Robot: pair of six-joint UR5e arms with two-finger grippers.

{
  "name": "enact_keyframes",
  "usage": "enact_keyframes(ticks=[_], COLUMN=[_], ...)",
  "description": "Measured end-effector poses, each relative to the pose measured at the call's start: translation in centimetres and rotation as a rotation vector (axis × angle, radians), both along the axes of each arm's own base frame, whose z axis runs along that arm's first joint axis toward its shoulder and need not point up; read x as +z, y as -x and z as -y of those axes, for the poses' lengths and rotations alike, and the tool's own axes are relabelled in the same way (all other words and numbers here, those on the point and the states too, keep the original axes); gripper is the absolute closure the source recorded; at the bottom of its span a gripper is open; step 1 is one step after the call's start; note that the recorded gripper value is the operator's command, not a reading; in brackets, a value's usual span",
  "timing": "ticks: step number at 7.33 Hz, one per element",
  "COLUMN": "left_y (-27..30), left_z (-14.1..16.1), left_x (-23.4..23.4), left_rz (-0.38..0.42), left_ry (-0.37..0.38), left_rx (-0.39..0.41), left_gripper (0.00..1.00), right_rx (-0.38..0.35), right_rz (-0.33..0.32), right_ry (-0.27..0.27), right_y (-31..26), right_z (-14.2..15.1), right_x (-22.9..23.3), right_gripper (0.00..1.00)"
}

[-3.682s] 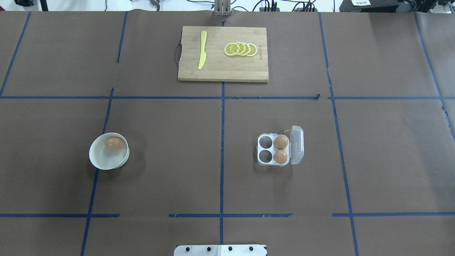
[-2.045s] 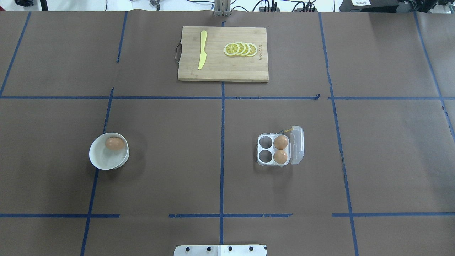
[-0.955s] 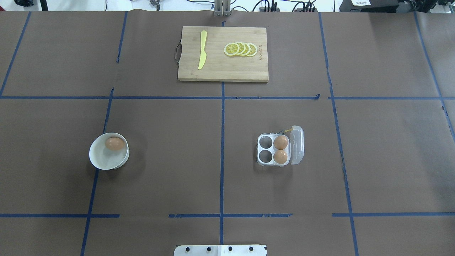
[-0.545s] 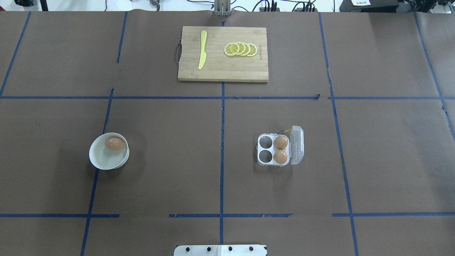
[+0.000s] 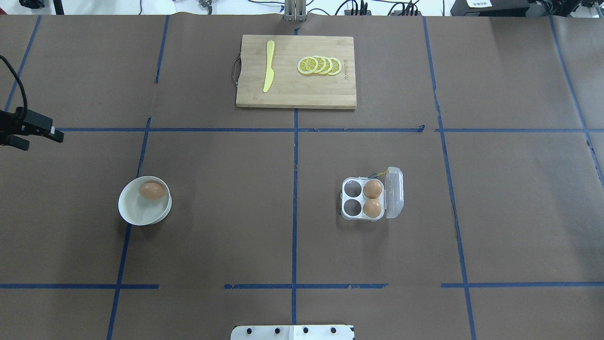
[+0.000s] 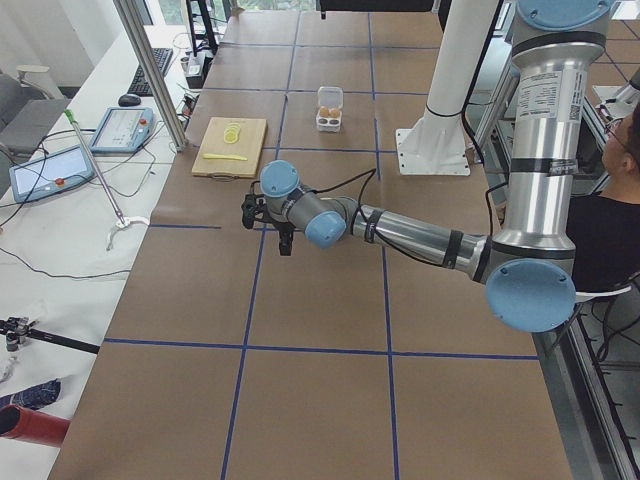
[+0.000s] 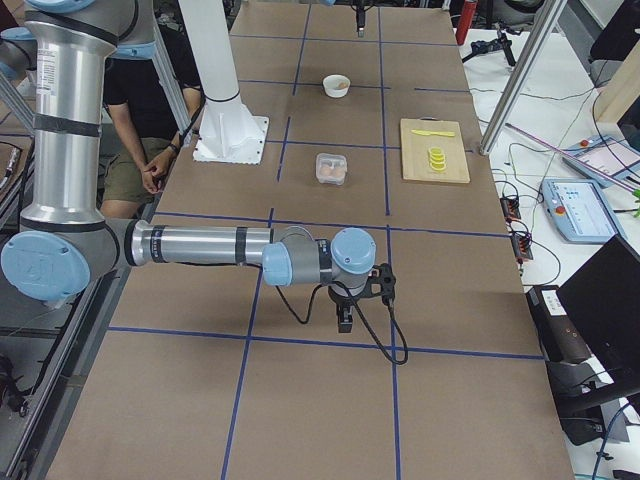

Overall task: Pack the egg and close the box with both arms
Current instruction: 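Move the left gripper over the brown egg in the white bowl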

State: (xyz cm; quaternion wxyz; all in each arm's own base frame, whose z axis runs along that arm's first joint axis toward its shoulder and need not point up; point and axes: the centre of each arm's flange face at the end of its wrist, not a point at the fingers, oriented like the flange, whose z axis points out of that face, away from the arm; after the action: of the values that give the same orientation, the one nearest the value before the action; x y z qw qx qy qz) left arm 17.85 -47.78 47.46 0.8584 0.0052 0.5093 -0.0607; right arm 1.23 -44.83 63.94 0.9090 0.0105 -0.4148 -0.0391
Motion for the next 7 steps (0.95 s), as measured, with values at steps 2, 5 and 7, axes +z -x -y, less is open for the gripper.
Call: enact_keyframes(ticks=[2,5,7], left_y=[-4.4,-11.4,-14.7], left_z=[-1.7,-5.2,-7.0], left_x=[-1.5,-3.8,-4.3], left_rz=[-0.028,-0.099,-0.114], left_ry=[0.098,0.342,0.467], left_rx=[-0.084,-0.285,-0.418], left_gripper=[0.0,0.03,0.03], right_rx=[-0.002,-0.011,-0.013], right_rz=[-0.002,-0.006,-0.005], right_ry=[0.0,-0.002,-0.005], right_y=[0.1,0.4,0.6], right_z=[0.0,0.1,0.2], right_x=[0.1,0.1,0.0], right_gripper=[0.0,0.0,0.0])
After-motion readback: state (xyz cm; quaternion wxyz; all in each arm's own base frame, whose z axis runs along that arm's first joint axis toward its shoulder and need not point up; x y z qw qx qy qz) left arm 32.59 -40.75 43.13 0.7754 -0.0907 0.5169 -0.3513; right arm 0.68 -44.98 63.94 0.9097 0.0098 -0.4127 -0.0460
